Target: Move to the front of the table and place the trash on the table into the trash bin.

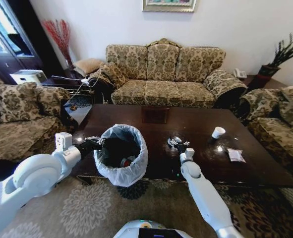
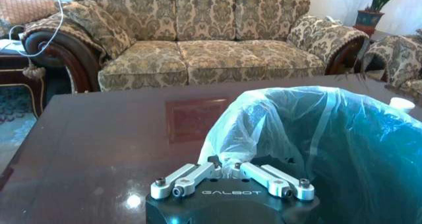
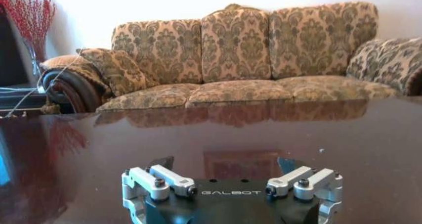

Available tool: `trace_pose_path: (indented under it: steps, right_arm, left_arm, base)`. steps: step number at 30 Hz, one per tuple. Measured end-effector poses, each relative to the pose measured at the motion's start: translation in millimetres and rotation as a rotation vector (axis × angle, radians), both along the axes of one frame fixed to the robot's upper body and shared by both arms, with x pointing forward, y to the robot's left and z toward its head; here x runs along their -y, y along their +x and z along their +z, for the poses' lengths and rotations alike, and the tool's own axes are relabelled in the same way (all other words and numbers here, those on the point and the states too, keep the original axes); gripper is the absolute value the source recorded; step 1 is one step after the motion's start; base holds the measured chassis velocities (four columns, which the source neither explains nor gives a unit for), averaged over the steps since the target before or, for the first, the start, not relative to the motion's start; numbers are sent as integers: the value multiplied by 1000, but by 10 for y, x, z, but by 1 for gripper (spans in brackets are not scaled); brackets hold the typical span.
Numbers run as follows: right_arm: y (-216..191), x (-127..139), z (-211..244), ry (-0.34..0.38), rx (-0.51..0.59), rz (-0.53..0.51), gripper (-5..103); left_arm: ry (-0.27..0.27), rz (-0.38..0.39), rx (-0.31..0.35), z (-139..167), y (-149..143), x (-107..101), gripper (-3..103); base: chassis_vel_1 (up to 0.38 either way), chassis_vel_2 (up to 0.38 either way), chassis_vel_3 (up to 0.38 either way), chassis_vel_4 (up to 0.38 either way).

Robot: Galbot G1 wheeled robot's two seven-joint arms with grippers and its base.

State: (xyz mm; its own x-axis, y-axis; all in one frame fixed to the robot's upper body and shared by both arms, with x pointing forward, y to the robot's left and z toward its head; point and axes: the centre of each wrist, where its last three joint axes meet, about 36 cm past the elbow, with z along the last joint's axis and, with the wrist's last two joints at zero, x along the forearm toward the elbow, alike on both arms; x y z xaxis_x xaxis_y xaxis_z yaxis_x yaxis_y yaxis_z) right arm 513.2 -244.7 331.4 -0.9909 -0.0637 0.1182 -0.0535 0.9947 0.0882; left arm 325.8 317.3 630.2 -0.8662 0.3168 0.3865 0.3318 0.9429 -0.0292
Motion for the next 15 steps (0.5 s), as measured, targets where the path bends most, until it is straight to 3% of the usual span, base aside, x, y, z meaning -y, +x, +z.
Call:
trace_pose_path:
  steps: [15]
  right_arm:
    - [128, 41, -97, 20, -75, -68, 100]
  left_arm:
    - [-1, 6, 1, -21, 28, -33, 3]
  base:
    - [0, 0, 0, 0]
